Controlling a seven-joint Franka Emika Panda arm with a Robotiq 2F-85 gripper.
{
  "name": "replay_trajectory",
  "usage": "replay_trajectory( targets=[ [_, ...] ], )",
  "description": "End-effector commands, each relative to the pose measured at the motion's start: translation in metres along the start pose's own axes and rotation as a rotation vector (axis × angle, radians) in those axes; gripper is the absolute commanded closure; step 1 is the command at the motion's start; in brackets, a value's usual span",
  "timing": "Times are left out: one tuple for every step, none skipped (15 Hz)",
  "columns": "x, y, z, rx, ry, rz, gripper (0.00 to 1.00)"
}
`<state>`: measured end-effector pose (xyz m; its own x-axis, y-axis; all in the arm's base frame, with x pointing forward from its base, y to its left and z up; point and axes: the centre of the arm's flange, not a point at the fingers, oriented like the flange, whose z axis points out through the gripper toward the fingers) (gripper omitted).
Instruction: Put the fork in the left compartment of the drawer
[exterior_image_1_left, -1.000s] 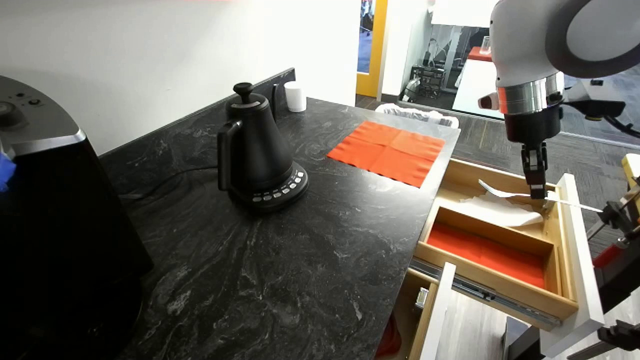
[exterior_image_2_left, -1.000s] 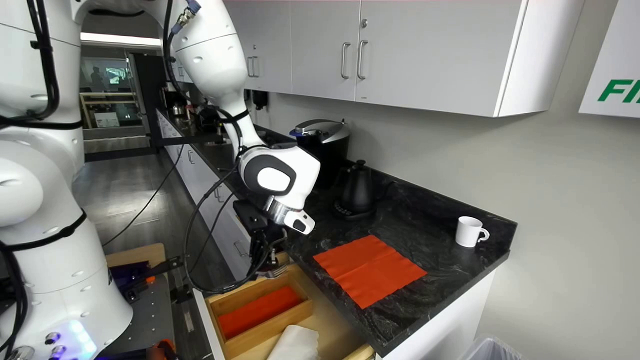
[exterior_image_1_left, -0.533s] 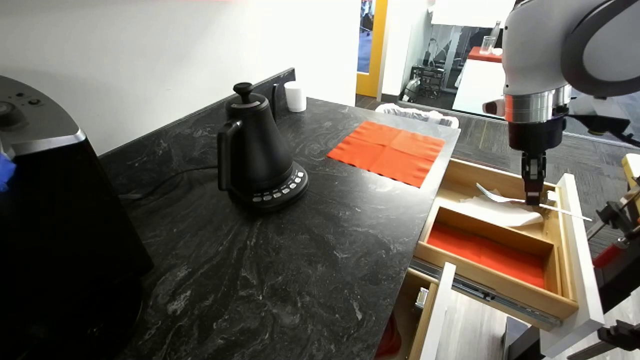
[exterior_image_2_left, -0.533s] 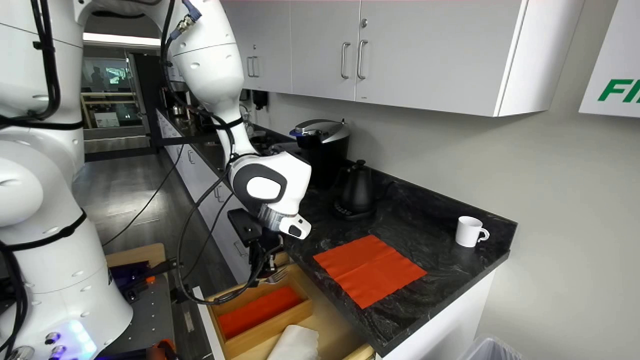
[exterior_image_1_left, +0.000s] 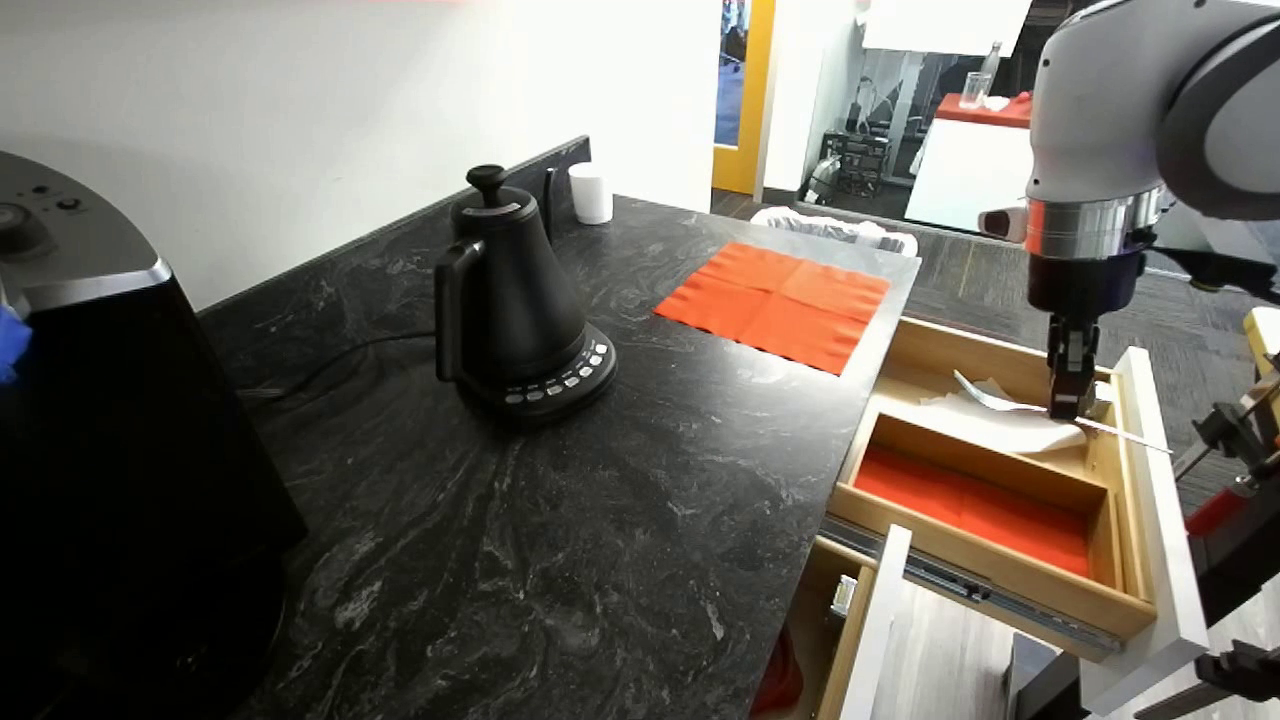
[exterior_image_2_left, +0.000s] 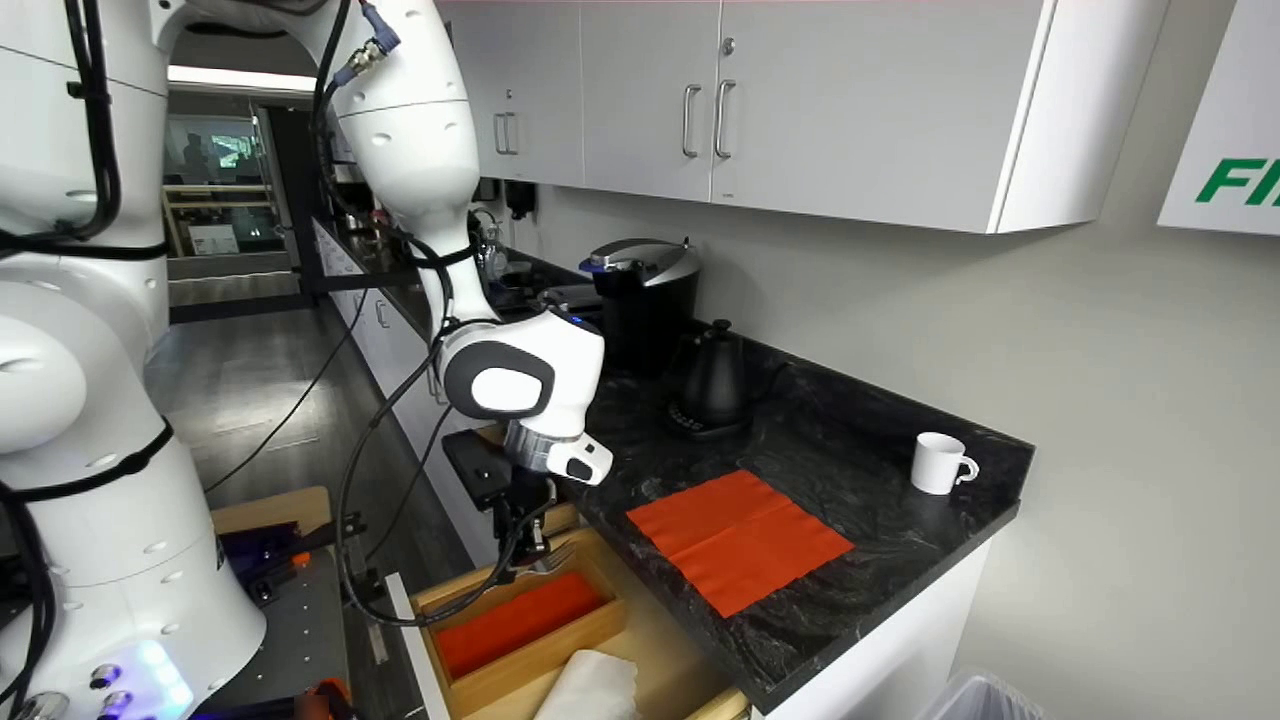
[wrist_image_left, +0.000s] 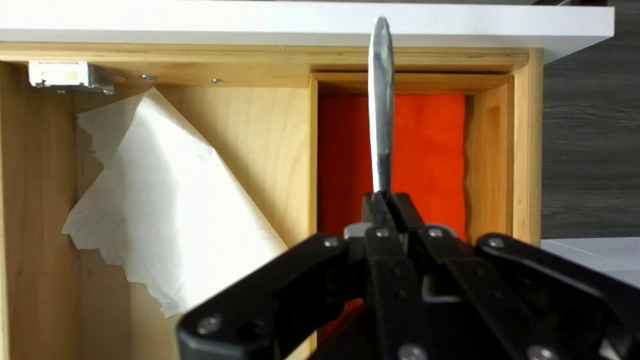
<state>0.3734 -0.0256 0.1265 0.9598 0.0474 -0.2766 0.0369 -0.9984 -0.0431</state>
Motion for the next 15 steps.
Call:
replay_trajectory(
  targets=[
    [-0.006, 0.000, 0.001, -0.017, 0.038, -0.025, 0.98],
    [-0.005, 0.000, 0.001, -0.019, 0.041, -0.028, 0.98],
    [-0.003, 0.000, 0.000, -0.021, 0.045, -0.031, 0.98],
    [-0.001, 0.000, -0.001, -0.023, 0.048, -0.034, 0.98],
    [0.000, 0.000, -0.001, -0.026, 0.052, -0.037, 0.98],
    [0.003, 0.000, -0.003, -0.029, 0.054, -0.042, 0.98],
    [0.007, 0.000, -0.004, -0.032, 0.056, -0.046, 0.98],
    [0.011, 0.000, -0.006, -0.034, 0.058, -0.050, 0.98],
    [0.016, 0.000, -0.008, -0.036, 0.062, -0.054, 0.98],
    [0.020, 0.001, -0.010, -0.037, 0.067, -0.057, 0.98],
    [0.025, 0.001, -0.013, -0.039, 0.073, -0.060, 0.98],
    [0.030, 0.001, -0.016, -0.039, 0.080, -0.062, 0.98],
    [0.034, 0.002, -0.017, -0.040, 0.084, -0.063, 0.98],
    [0.037, 0.002, -0.018, -0.039, 0.087, -0.064, 0.98],
    [0.040, 0.003, -0.018, -0.037, 0.088, -0.064, 0.98]
  ],
)
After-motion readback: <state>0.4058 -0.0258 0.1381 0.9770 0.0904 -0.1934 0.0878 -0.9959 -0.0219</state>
